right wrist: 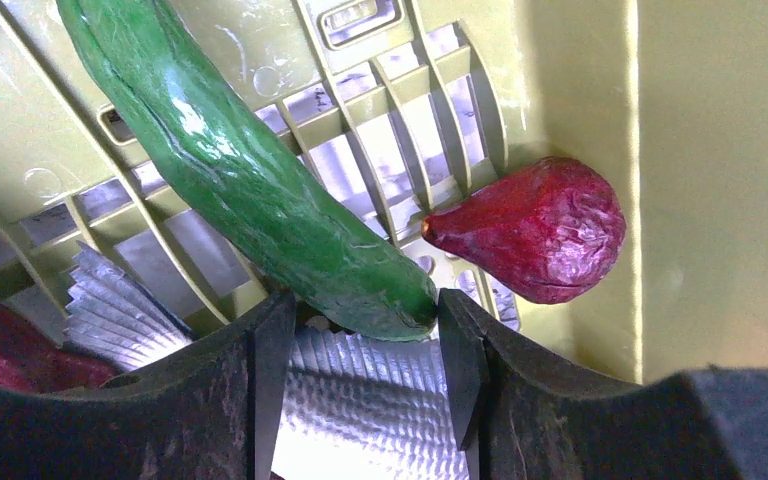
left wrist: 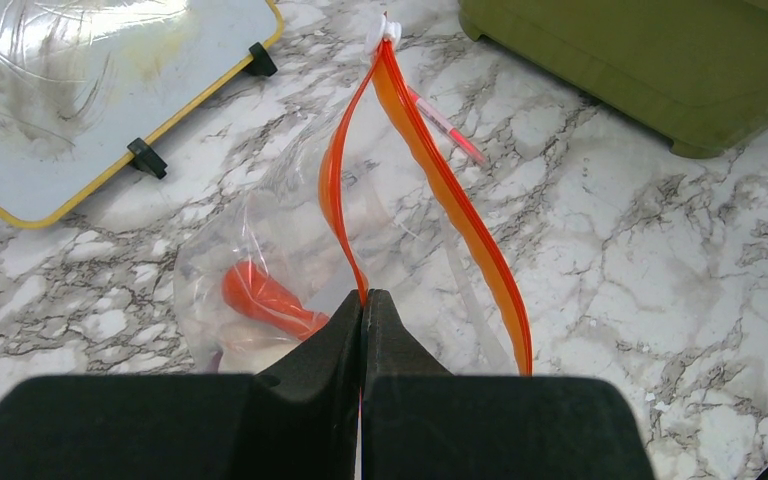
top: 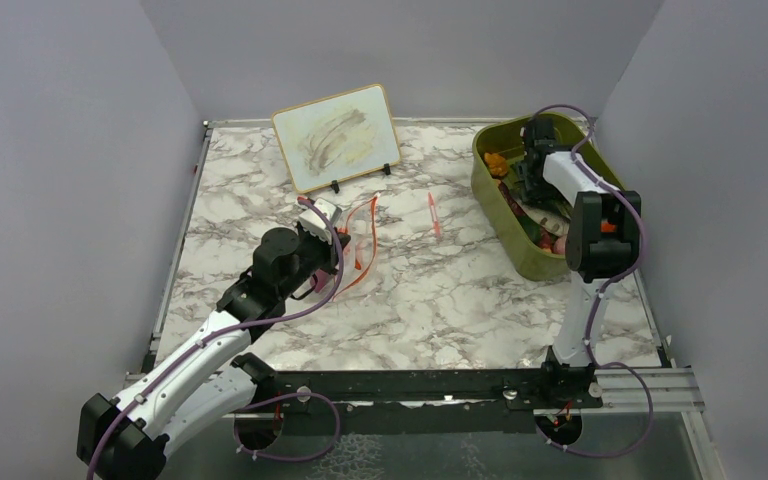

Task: Place the food in the zip-top bag and seal the zipper
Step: Pick up the fake vegetable from the bin, then place the fake vegetable in the zipper food storage bag.

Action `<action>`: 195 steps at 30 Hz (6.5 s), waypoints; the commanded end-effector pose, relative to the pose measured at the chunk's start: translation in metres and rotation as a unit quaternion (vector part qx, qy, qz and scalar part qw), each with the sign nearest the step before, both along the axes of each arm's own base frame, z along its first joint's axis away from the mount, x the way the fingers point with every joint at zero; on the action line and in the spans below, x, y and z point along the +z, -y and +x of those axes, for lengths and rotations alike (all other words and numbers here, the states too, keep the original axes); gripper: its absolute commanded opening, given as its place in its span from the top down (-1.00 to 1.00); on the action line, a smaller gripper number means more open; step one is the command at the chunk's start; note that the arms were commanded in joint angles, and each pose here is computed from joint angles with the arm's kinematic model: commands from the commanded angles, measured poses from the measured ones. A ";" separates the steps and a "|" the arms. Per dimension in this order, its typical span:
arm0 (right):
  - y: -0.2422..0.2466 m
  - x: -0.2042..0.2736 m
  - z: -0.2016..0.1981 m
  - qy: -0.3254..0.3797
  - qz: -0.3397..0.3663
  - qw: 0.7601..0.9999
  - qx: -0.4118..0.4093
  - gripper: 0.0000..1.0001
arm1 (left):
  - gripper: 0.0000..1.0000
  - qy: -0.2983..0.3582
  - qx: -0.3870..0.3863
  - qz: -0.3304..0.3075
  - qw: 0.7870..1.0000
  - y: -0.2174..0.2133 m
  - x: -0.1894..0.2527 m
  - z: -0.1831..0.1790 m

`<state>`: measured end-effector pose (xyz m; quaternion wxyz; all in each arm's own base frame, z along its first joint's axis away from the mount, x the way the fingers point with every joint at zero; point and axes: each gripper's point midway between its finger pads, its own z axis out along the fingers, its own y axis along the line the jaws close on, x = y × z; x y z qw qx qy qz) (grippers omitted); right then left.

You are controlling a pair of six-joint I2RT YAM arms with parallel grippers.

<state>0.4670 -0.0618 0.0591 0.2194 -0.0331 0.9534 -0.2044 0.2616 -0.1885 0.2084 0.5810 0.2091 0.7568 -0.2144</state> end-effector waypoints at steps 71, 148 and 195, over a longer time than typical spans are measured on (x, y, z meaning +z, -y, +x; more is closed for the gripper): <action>-0.264 0.232 -0.186 0.141 0.520 0.800 0.265 0.76 | 1.00 0.094 0.065 -0.002 0.993 -0.008 0.059 0.038; -0.409 0.114 -0.210 -0.100 0.570 0.816 -0.007 0.40 | 1.00 -0.085 -0.105 -0.175 0.975 0.061 0.005 -0.022; -0.395 0.159 -0.204 -0.017 0.524 0.829 0.195 0.14 | 1.00 -0.026 -0.036 -0.114 0.993 0.031 0.019 -0.005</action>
